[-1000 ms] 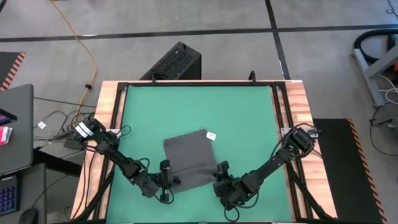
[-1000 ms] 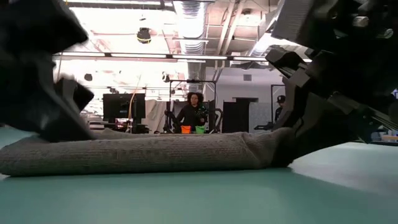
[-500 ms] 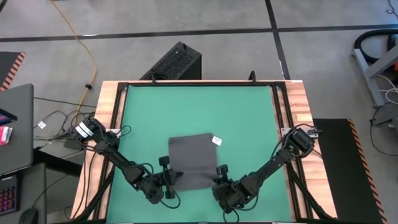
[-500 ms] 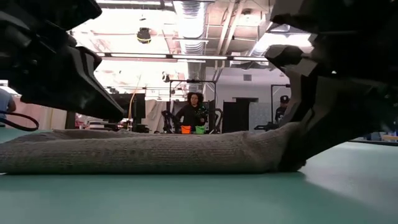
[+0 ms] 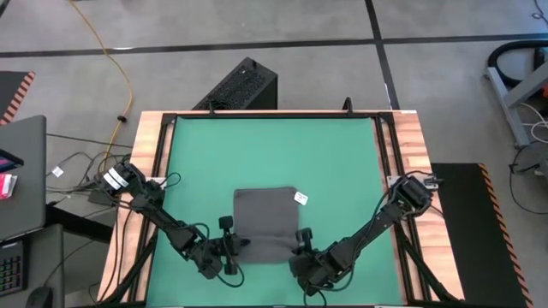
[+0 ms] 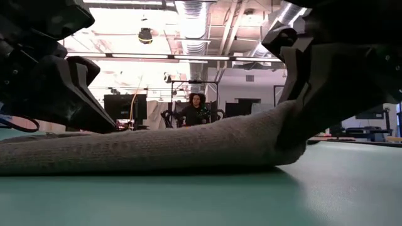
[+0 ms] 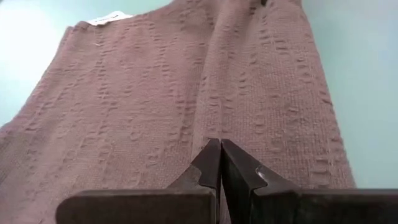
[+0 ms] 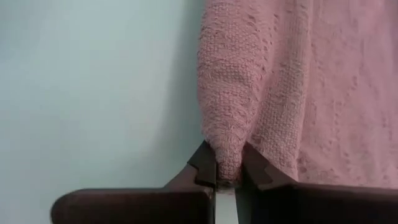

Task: Roll towel
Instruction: Roll the gray towel

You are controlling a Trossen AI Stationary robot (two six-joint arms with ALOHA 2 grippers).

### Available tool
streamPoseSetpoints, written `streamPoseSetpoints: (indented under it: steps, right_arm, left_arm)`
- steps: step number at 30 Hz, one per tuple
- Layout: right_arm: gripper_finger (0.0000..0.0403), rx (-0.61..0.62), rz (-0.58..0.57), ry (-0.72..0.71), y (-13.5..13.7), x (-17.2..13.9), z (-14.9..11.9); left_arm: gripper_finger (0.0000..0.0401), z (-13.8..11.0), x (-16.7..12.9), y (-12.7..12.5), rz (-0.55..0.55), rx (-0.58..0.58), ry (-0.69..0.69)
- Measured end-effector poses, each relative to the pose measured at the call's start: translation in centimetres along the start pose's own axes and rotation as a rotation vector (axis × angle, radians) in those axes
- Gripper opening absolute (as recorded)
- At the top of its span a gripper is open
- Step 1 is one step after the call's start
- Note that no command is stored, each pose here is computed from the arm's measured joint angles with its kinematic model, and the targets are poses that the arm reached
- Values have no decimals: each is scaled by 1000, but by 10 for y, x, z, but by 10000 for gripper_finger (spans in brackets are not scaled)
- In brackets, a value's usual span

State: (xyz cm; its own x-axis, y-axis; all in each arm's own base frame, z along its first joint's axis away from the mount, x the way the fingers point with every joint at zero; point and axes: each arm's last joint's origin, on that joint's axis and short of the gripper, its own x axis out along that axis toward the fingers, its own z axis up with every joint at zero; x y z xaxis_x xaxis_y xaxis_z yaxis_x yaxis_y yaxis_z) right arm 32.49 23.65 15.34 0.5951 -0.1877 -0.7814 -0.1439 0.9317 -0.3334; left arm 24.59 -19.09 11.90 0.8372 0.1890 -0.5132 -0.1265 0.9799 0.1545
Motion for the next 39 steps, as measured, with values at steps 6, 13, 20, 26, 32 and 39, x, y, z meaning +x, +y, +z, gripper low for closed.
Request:
streamPoseSetpoints:
  steps: [6, 13, 20, 26, 32, 39]
  right_arm:
    - [37, 108, 57, 26, -7, 3, 4]
    - [37, 158, 83, 32, -10, 3, 6]
    - [37, 258, 98, 48, -17, -6, 8]
    - [37, 352, 54, 41, -32, -26, 11]
    - [37, 406, 49, 70, -46, -23, 13]
    - [37, 424, 39, 176, -70, -11, 7]
  left_arm:
    - [0, -2, 1, 2, 2, 23, 24]
    - [0, -18, 21, 1, -35, 26, 91]
    - [0, -22, 28, -2, -72, -7, 104]
    - [0, -24, 25, -5, -126, -38, 135]
    - [0, -23, 26, -7, -157, -44, 134]
    - [0, -23, 25, -8, -199, -41, 155]
